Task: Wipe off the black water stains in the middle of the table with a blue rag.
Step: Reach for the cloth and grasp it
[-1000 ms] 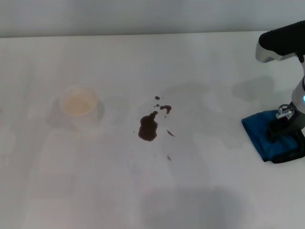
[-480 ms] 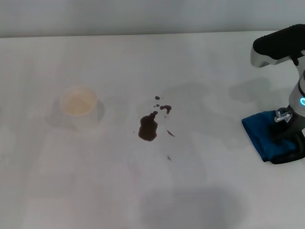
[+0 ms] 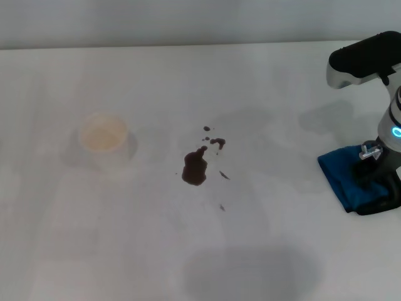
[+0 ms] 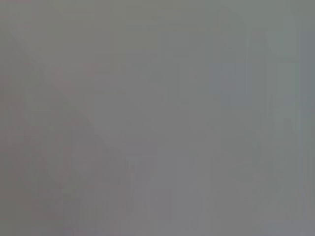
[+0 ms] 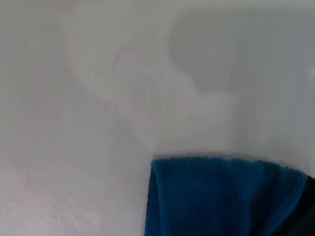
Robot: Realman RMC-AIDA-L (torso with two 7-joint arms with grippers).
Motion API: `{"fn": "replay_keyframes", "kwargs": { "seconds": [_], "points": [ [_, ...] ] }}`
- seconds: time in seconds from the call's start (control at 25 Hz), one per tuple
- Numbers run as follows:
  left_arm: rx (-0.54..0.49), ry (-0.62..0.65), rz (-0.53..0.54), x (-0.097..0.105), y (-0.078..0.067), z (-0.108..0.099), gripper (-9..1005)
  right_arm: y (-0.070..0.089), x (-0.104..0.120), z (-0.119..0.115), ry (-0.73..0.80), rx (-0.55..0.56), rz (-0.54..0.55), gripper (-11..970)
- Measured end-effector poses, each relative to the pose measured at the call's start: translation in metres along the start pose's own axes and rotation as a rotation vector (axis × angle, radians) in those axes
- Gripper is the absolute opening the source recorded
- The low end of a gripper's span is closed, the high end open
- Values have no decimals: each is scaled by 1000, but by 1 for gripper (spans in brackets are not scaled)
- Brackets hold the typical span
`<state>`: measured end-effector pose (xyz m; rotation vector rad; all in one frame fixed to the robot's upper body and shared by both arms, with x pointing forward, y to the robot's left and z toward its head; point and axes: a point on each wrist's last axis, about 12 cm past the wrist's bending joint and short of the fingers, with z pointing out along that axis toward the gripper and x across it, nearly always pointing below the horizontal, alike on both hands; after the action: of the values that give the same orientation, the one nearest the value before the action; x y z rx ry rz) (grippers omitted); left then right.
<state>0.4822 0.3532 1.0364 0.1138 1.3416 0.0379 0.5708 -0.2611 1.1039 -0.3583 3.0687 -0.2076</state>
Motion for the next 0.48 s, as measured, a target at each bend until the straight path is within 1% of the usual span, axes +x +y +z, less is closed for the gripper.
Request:
{"fn": "replay_keyframes", "kwargs": {
  "seconds": [0.2, 0.4, 0.48],
  "points": [
    [-9, -2, -1, 0, 1, 0, 888, 4, -3, 3, 15, 11, -25, 216],
    [-12, -2, -1, 0, 1, 0, 888, 6, -5, 3, 20, 18, -38, 67],
    [-12, -2, -1, 0, 1, 0, 888, 7, -5, 3, 17, 18, -40, 66]
  ]
}}
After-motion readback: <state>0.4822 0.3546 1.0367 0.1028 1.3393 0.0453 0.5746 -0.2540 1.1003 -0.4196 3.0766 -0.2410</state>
